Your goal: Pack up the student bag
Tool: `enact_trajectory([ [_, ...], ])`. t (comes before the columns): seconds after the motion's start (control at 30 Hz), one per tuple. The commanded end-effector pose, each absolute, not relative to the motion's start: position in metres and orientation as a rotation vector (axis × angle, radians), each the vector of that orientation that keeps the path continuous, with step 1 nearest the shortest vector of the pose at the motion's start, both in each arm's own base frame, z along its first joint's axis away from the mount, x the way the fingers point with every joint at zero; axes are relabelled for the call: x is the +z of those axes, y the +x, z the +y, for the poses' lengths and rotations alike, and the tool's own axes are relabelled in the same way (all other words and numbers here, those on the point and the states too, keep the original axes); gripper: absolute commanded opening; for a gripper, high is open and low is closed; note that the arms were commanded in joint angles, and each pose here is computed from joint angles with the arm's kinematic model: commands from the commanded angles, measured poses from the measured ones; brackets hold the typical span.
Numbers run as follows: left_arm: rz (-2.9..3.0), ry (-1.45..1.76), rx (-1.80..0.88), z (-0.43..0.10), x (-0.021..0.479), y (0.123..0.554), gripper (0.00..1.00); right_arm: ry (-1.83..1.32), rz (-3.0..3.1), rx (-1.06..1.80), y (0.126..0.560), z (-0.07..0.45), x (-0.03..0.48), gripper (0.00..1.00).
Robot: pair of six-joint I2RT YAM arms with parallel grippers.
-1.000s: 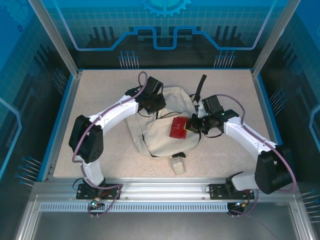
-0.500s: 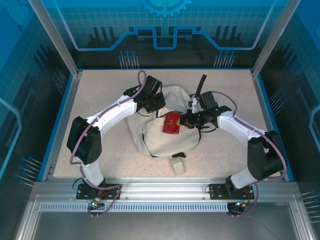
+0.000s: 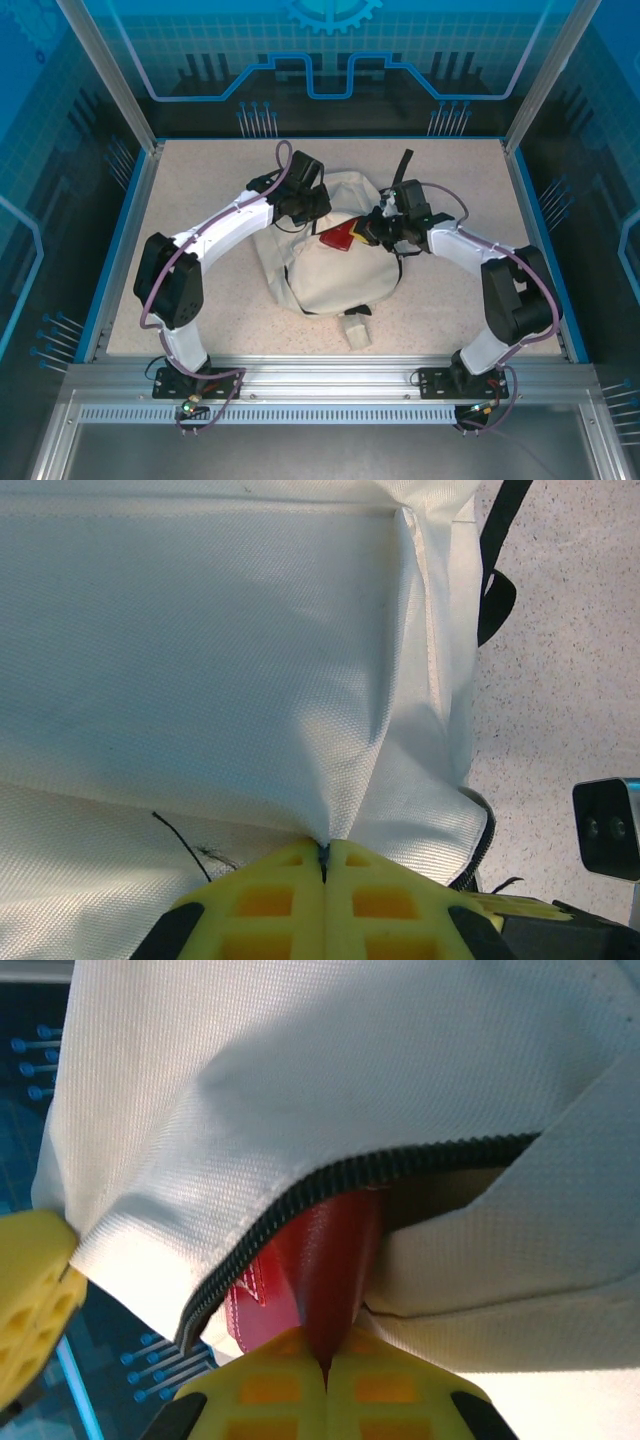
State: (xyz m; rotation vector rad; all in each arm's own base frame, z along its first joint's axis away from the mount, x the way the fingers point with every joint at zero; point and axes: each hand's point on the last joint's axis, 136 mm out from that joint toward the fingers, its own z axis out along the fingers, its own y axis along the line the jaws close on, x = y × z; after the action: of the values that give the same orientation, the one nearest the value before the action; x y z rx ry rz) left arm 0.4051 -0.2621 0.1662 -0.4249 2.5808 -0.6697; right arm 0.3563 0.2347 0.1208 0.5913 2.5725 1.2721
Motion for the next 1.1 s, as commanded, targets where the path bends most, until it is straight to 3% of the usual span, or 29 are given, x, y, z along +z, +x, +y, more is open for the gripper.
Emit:
enact_trajectory([
  [0.0,2.566,-0.378,-0.732,-0.270,0.174,0.405,0.00,0.741,2.411,1.255,0.385,0.237,0.129,0.00],
  [0.47,2.587,-0.410,-0.725,-0.267,0.163,0.407,0.00,0.849,2.233,1.275,0.404,0.262,0.140,0.00],
  [0.63,2.588,-0.410,-0.723,-0.265,0.161,0.407,0.00,0.917,2.336,0.977,0.379,0.228,0.123,0.00],
  [0.77,2.592,-0.413,-0.742,-0.267,0.159,0.407,0.00,0.920,2.245,1.134,0.385,0.240,0.127,0.04],
  [0.87,2.592,-0.416,-0.747,-0.267,0.160,0.407,0.00,0.830,2.265,1.316,0.394,0.272,0.133,0.08],
  [1.0,2.592,-0.419,-0.747,-0.265,0.161,0.407,0.00,0.759,2.303,1.431,0.390,0.293,0.135,0.32],
  [1.07,2.591,-0.419,-0.749,-0.264,0.161,0.407,0.00,0.754,2.318,1.411,0.384,0.287,0.136,0.37],
])
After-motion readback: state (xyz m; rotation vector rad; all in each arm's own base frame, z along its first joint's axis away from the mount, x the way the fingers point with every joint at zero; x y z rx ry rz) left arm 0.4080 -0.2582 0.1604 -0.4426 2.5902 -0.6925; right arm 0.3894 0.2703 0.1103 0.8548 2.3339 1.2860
